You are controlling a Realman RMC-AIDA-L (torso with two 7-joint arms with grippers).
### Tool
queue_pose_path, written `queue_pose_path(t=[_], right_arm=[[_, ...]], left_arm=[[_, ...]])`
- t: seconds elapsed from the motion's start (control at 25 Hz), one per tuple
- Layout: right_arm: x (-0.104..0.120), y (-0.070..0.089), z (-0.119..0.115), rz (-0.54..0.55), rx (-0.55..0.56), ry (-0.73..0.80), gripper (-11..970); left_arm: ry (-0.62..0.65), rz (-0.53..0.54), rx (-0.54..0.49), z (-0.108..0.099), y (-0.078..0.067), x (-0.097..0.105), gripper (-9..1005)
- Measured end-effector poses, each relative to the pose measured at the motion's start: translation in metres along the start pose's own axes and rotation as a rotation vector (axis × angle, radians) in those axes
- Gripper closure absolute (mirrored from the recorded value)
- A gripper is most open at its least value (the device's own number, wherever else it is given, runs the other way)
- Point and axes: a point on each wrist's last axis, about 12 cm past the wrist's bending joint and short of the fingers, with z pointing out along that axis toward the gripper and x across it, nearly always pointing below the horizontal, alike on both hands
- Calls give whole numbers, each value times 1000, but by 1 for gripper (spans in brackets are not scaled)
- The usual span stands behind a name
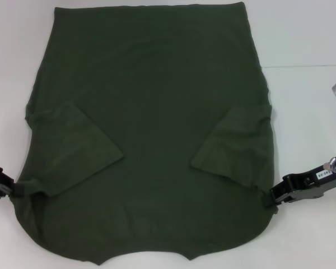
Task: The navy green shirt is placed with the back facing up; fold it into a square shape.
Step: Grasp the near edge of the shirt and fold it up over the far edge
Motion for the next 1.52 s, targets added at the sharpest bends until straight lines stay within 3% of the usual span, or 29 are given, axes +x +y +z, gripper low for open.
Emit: queue_pose_path(t=[0.4,0.92,1.52], right_arm=[[-1,2,1,-22,3,8,906],[-7,-1,-24,-104,-6,-42,905],[11,-10,-56,-177,-79,-40,903]], left_arm=[[0,-3,1,0,1,1,991],[19,20,79,-13,-3,4,992],[122,116,233,-28,-15,18,992]])
